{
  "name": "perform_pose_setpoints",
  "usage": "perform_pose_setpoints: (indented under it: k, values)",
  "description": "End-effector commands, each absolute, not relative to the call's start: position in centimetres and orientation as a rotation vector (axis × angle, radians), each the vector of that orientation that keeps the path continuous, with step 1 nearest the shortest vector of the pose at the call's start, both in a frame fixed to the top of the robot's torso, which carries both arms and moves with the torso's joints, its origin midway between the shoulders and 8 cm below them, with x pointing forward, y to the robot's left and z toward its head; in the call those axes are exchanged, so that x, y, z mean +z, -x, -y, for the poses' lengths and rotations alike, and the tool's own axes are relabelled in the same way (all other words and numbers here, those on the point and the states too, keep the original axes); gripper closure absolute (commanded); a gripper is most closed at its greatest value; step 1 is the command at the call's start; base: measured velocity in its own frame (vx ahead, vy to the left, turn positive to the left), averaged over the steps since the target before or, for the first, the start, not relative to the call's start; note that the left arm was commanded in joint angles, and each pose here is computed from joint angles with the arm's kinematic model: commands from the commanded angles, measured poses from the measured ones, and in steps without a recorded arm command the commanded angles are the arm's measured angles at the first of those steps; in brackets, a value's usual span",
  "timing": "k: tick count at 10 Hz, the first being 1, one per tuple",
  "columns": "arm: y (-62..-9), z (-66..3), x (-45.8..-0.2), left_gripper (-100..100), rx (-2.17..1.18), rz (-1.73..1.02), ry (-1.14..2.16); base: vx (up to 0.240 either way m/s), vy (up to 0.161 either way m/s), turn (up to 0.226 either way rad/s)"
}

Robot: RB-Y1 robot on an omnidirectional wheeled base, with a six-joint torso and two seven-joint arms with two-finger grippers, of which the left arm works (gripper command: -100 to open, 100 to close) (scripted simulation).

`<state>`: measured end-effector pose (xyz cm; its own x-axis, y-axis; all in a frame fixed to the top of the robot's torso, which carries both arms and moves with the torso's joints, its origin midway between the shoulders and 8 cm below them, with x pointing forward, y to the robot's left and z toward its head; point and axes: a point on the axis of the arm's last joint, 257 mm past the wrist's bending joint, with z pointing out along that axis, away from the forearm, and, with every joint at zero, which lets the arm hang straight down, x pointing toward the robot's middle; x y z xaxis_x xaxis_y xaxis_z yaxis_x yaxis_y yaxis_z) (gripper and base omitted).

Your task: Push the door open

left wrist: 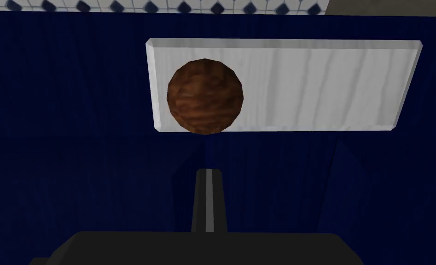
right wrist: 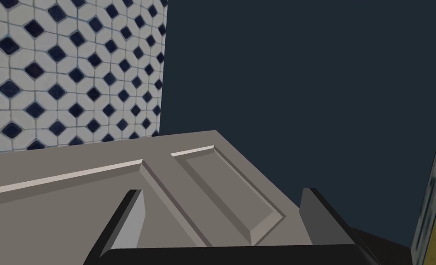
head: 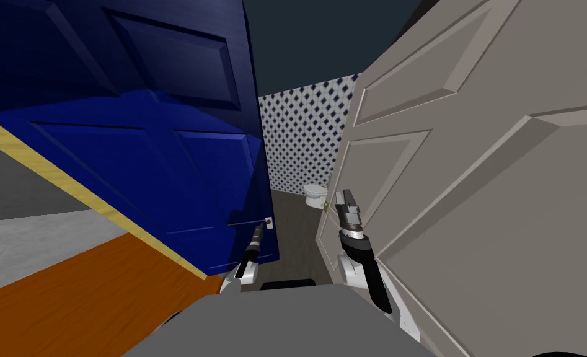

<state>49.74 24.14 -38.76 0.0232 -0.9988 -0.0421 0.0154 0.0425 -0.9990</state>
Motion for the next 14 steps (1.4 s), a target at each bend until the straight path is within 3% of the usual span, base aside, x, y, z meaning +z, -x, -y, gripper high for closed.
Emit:
perform_pose_setpoints:
  k: [1, 7, 14]
  values:
    - [-49.77, -24.6, -38.8, -100, -1.16, -1.193, 1.187, -0.109, -0.06, 0.081]
    - [-49.8, -24.45, -38.97, -100, -1.159, -1.173, 1.219, -0.156, -0.125, 0.059]
    - [-49.22, -24.65, -39.04, -100, -1.143, -1.166, 1.205, 0.186, 0.017, -0.011]
